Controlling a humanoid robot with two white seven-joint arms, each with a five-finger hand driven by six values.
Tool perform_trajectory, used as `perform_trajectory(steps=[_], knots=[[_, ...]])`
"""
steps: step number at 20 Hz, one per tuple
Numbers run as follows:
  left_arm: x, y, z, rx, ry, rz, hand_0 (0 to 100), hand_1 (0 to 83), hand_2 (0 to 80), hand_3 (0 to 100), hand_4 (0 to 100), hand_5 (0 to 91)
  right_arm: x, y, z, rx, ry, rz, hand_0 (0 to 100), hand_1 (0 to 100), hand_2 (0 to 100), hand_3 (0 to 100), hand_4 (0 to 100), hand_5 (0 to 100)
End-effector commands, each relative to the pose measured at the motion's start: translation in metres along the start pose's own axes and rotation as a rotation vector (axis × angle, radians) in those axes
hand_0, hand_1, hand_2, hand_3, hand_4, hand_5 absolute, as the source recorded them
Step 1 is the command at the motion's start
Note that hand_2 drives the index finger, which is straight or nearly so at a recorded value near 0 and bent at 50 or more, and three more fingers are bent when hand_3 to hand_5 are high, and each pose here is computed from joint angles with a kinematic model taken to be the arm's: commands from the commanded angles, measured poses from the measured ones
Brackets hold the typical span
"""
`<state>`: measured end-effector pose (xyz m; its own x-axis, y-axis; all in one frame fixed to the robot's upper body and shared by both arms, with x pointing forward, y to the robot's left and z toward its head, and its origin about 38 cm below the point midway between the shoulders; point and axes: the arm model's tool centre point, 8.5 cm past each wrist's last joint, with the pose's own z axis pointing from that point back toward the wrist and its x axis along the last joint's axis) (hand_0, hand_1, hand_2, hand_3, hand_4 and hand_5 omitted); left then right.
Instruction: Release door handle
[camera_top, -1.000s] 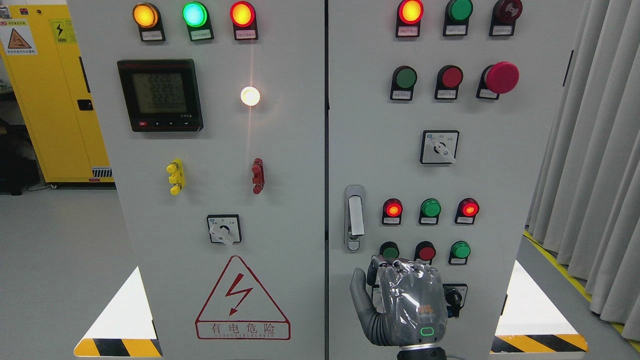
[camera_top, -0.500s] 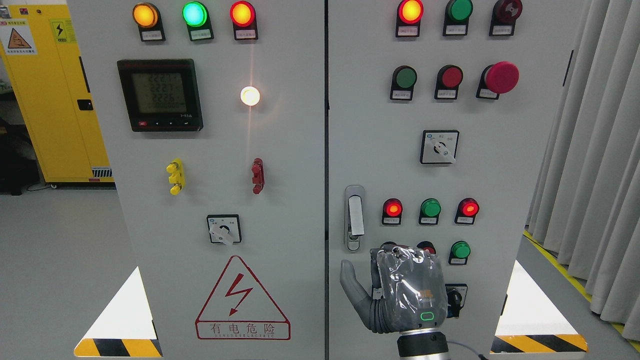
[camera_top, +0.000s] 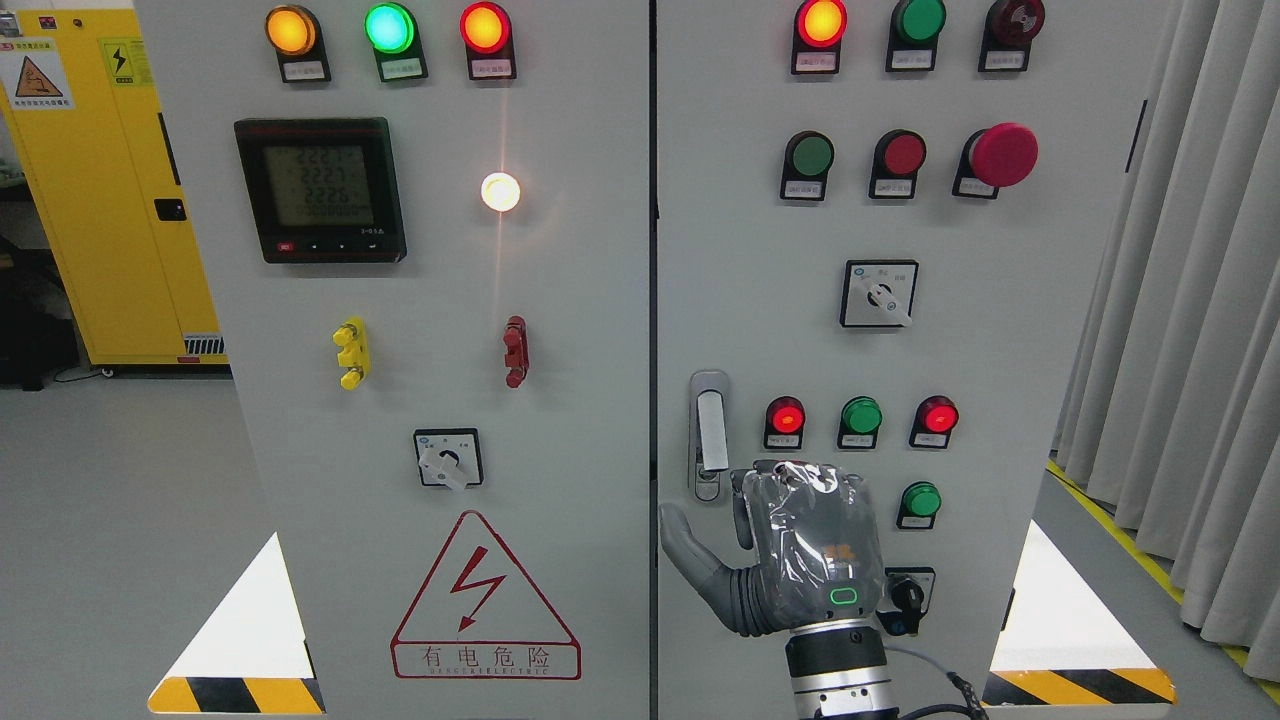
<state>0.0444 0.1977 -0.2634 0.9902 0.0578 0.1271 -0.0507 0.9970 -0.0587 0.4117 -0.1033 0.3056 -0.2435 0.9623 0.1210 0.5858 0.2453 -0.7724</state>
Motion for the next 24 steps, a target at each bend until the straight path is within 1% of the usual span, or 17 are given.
perform_trajectory(steps=[1,3,9,14,17,18,21,24], knots=[[0.0,0.0,0.0,0.0,0.001,0.001,12,55.6,0.0,0,0,0.0,-0.002,0.007,-0.01,0.005,0.002,0.011,28,22,100,100,100,100],[0.0,0.0,0.0,0.0,0.001,0.001,12,55.6,0.0,0,0,0.0,-0.003,0.007,-0.011,0.003,0.009,0.014,31,22,100,100,100,100],[0.0,0.0,0.0,0.0,0.001,0.001,12,55.6,0.0,0,0,0.0,-0.008,0.007,-0.014,0.003,0.026,0.016,35,24,100,100,100,100],[0.0,0.0,0.0,0.0,0.001,0.001,12,55.6,0.0,0,0,0.0,-0.009,0.006,-0.016,0.002,0.027,0.021,37,25,100,100,100,100],[0.0,0.0,0.0,0.0,0.001,-0.001,12,55.6,0.0,0,0,0.0,-0.009,0.006,-0.016,0.002,0.027,0.02,36,27,100,100,100,100],[0.0,0.0,0.0,0.0,-0.001,0.001,12,55.6,0.0,0,0,0.0,-0.009,0.006,-0.016,0.004,0.029,0.018,36,29,100,100,100,100],[0.0,0.0,0.0,0.0,-0.001,0.001,12,55.6,0.0,0,0,0.0,-0.01,0.004,-0.018,-0.002,0.033,0.019,37,32,100,100,100,100],[0.0,0.0,0.0,0.0,0.001,0.001,12,55.6,0.0,0,0,0.0,-0.01,0.001,-0.022,-0.011,0.034,0.02,39,32,100,100,100,100]])
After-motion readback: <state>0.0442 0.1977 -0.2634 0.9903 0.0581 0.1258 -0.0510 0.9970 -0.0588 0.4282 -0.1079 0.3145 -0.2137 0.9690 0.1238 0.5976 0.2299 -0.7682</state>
